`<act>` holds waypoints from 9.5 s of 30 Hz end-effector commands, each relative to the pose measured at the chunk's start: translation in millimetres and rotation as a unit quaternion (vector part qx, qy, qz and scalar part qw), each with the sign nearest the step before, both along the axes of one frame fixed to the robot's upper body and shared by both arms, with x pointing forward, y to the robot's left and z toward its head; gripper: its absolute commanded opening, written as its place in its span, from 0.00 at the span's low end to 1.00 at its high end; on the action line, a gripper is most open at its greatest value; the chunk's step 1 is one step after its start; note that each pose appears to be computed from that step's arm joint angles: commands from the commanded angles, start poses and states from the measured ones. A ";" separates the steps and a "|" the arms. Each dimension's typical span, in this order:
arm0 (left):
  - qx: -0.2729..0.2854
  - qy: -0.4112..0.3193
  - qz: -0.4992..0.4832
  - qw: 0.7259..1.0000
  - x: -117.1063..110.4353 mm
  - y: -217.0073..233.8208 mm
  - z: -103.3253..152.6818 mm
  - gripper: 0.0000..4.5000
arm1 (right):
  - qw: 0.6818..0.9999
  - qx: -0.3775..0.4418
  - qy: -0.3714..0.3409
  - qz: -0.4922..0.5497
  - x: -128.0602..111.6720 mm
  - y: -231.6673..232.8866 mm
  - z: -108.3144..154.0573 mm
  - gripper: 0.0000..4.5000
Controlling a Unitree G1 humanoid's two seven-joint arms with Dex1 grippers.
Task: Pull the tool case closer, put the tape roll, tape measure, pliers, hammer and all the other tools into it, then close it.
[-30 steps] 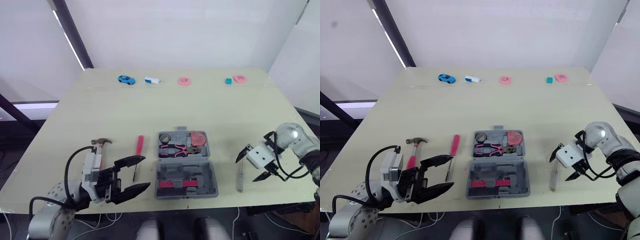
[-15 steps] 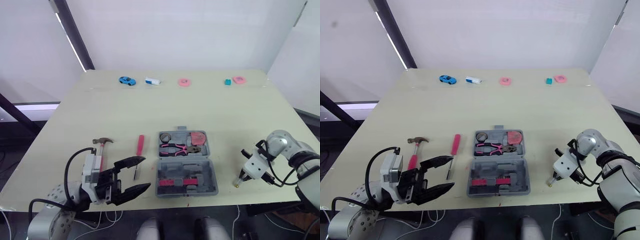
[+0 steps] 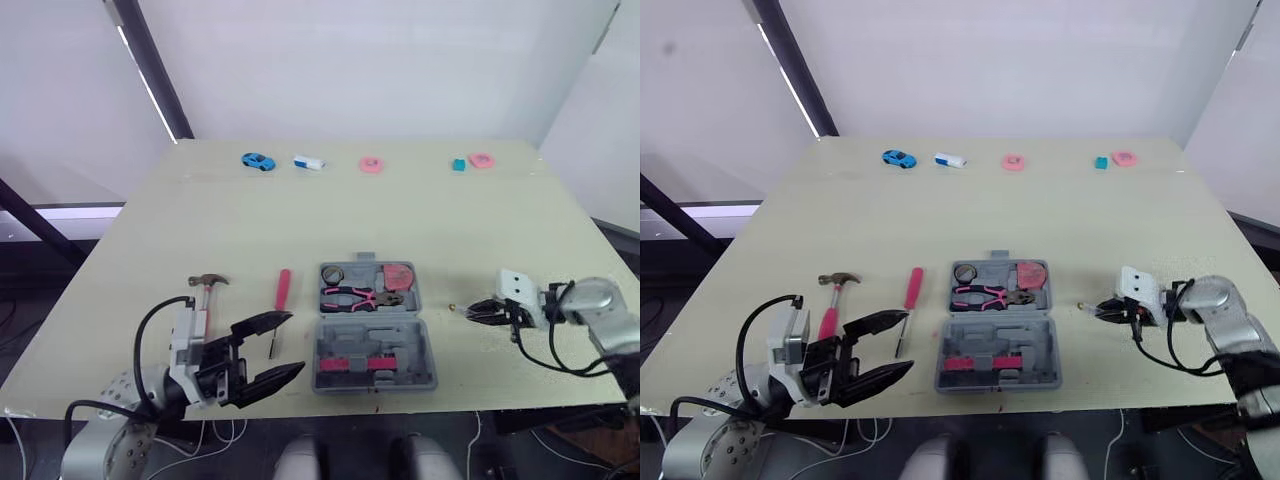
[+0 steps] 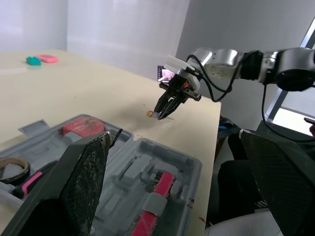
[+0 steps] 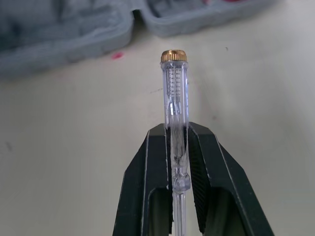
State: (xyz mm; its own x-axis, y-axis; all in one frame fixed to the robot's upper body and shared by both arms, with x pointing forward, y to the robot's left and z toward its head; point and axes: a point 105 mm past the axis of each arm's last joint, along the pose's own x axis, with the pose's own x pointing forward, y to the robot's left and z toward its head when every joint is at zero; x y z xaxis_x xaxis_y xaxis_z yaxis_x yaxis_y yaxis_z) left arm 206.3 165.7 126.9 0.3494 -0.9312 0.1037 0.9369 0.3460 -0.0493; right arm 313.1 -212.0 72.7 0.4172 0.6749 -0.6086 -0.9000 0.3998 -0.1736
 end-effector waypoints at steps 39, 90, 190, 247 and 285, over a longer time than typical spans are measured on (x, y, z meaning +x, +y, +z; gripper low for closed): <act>0.015 -0.017 -0.040 0.999 -2.7 -0.7 17.7 1.00 | 0.901 0.130 -0.033 -0.413 -47.2 29.4 -45.8 0.69; 0.078 0.024 0.007 0.997 -12.5 84.7 16.9 1.00 | 0.959 -0.173 -0.037 0.219 -13.7 214.1 34.7 0.01; 0.070 0.014 -0.019 0.997 -4.9 53.6 7.6 1.00 | 0.986 0.098 -0.020 0.136 -7.2 180.5 -34.6 0.01; 0.006 0.101 0.381 0.919 -12.4 117.4 -33.7 1.00 | 0.964 0.216 -0.100 -0.119 -72.7 -15.5 31.6 0.98; 0.123 0.225 0.591 0.765 94.5 174.1 -34.0 1.00 | 0.935 0.285 -0.141 0.157 -51.3 130.8 120.1 0.98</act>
